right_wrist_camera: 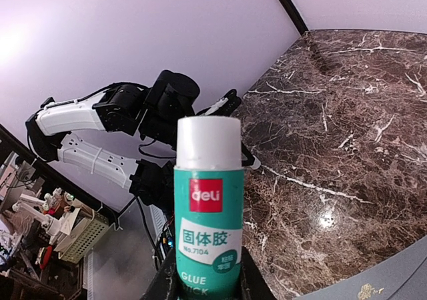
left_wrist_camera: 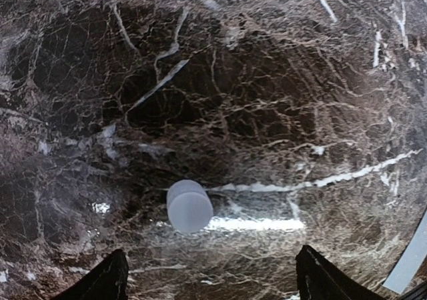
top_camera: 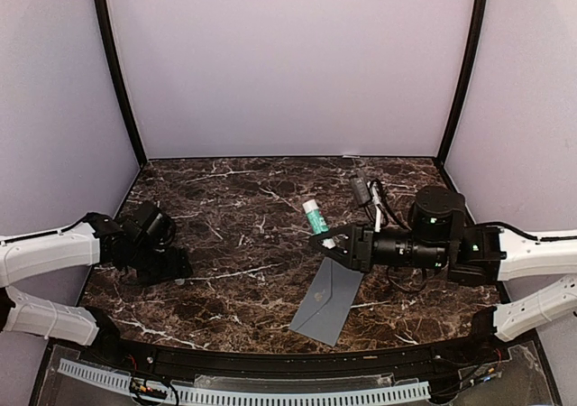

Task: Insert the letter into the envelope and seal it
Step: Close the solid glue cap on the solid glue.

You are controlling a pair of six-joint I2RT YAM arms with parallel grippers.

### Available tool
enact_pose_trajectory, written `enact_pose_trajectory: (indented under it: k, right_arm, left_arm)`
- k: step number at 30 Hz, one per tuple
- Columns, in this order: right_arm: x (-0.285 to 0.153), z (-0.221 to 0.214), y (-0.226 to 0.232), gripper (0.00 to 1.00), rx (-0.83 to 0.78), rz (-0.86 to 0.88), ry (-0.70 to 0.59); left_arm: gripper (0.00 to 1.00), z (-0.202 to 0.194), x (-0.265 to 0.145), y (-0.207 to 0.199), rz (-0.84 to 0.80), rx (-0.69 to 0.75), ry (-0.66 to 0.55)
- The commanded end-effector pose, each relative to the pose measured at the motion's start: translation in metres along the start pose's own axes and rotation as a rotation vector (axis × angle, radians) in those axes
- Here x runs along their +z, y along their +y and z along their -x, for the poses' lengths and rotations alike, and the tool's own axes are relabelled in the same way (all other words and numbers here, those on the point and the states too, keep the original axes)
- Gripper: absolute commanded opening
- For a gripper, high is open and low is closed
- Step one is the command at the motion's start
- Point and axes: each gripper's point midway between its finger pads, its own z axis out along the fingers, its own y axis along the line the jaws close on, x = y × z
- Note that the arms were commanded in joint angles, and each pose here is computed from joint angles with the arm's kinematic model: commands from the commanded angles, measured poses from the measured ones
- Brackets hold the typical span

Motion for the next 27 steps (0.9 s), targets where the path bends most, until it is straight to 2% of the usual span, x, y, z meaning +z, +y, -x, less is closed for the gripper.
enact_pose_trajectory:
  k: [1,17,27]
  right_arm:
    - [-0.007,0.005,0.007,0.07,-0.010,0.036,-0.035]
    - [-0.008,0.001,0.003,0.07,-0.005,0.030,-0.028]
    - [-0.007,-0.003,0.002,0.07,-0.001,0.027,-0.015]
  left_arm:
    - [0.85,-0.005,0.012,0.018,0.085,0.016,0.023]
    - [0.52,0.002,0.035,0.020,0.111,0.029,0.041]
    - [0.43,0.010,0.043,0.019,0.158,0.061,0.050]
